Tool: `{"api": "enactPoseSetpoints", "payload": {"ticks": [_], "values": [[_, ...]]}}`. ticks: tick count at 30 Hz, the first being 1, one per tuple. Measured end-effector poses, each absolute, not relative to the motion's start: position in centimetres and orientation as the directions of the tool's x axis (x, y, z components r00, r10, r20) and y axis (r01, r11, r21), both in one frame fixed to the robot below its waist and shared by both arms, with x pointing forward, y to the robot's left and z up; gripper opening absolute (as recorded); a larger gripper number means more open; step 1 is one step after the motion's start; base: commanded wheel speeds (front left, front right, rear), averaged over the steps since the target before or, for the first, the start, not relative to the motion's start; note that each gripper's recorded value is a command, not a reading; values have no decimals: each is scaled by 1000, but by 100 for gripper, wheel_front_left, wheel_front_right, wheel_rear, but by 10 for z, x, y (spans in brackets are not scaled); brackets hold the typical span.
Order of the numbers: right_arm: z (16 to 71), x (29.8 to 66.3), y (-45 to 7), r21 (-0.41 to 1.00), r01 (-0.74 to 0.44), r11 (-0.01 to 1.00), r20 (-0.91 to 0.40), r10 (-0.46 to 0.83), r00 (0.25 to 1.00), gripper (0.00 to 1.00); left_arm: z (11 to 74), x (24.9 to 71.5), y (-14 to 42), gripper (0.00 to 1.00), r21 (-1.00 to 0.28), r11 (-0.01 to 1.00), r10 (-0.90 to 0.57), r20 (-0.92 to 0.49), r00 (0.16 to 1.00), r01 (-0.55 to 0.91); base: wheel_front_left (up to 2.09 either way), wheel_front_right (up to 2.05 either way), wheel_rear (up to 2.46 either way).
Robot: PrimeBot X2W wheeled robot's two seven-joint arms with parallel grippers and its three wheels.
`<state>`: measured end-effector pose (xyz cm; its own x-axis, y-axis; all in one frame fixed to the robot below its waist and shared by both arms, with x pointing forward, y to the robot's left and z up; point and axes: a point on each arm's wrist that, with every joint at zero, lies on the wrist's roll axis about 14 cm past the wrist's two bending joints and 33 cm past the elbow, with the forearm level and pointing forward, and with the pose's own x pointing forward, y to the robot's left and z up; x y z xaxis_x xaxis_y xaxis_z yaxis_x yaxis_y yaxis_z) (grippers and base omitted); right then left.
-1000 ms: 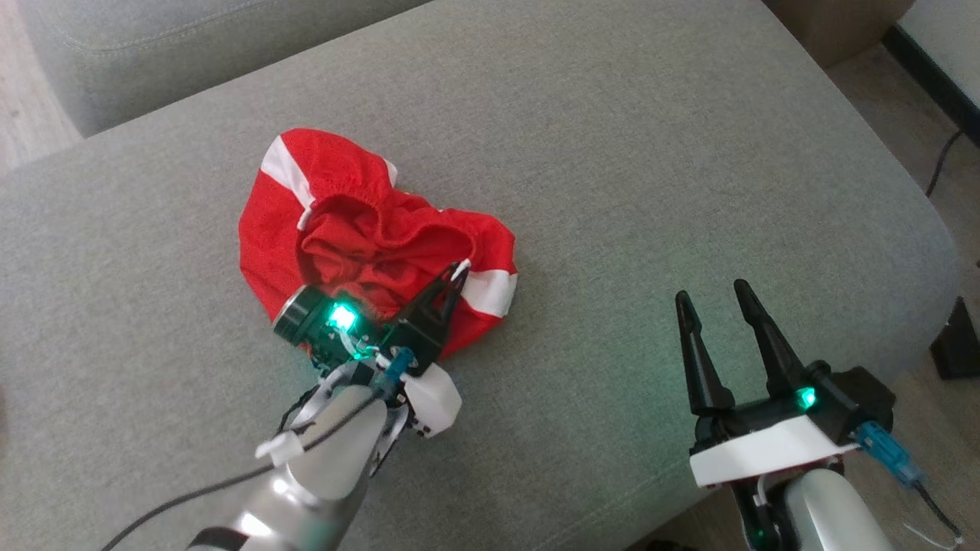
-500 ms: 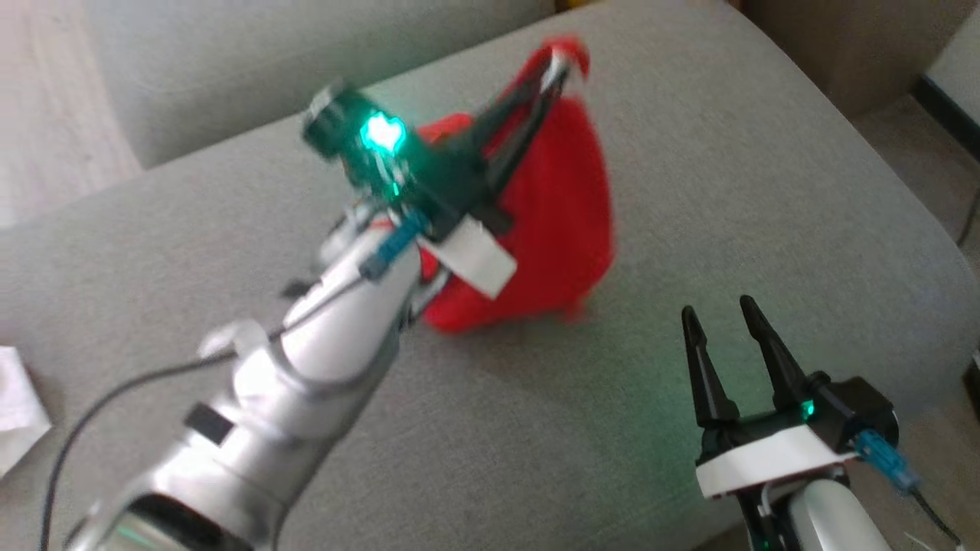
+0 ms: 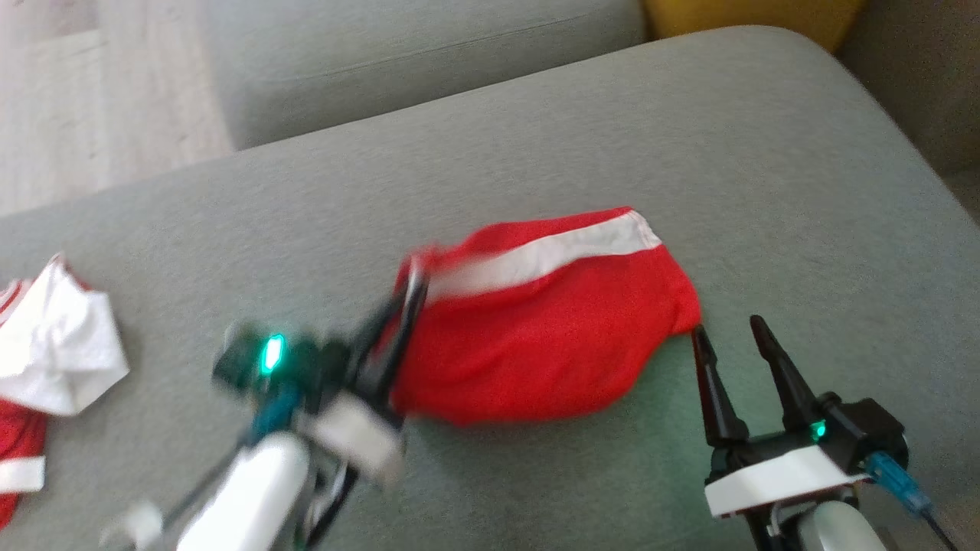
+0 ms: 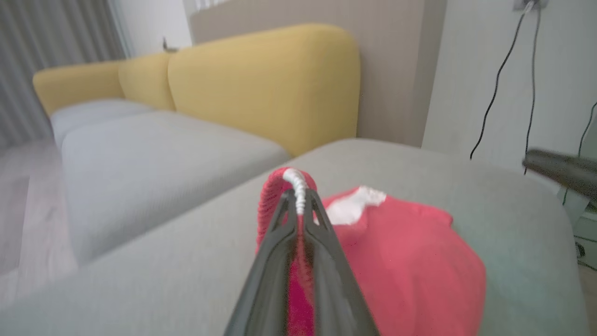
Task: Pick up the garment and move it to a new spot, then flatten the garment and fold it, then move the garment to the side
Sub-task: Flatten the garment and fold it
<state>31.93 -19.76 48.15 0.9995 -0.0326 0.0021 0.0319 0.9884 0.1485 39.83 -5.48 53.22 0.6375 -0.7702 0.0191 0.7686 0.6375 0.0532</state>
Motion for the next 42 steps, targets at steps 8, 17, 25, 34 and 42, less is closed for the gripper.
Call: {"api": "enactPoseSetpoints", "payload": {"ticks": [8,17,25,34,42], "values": [[459,342,-170,144,-60,988,-68,70,995,100,463,369,16,0,-45,765,-642,-142,754,643,0,0,0],[420,401,-182,132,-89,987,-209,115,971,100,455,384,40,0,-15,809,-583,-152,798,588,0,0,0],[404,447,-188,89,-148,985,-344,170,924,100,448,396,40,0,-2,806,-584,-162,796,591,0,0,0],[362,452,-157,115,-256,960,-534,277,799,99,444,406,38,0,-5,803,-588,-167,791,596,0,0,0],[366,459,-147,114,-315,942,-563,323,761,0,445,410,40,0,8,804,-585,-164,794,594,0,0,0]]}}
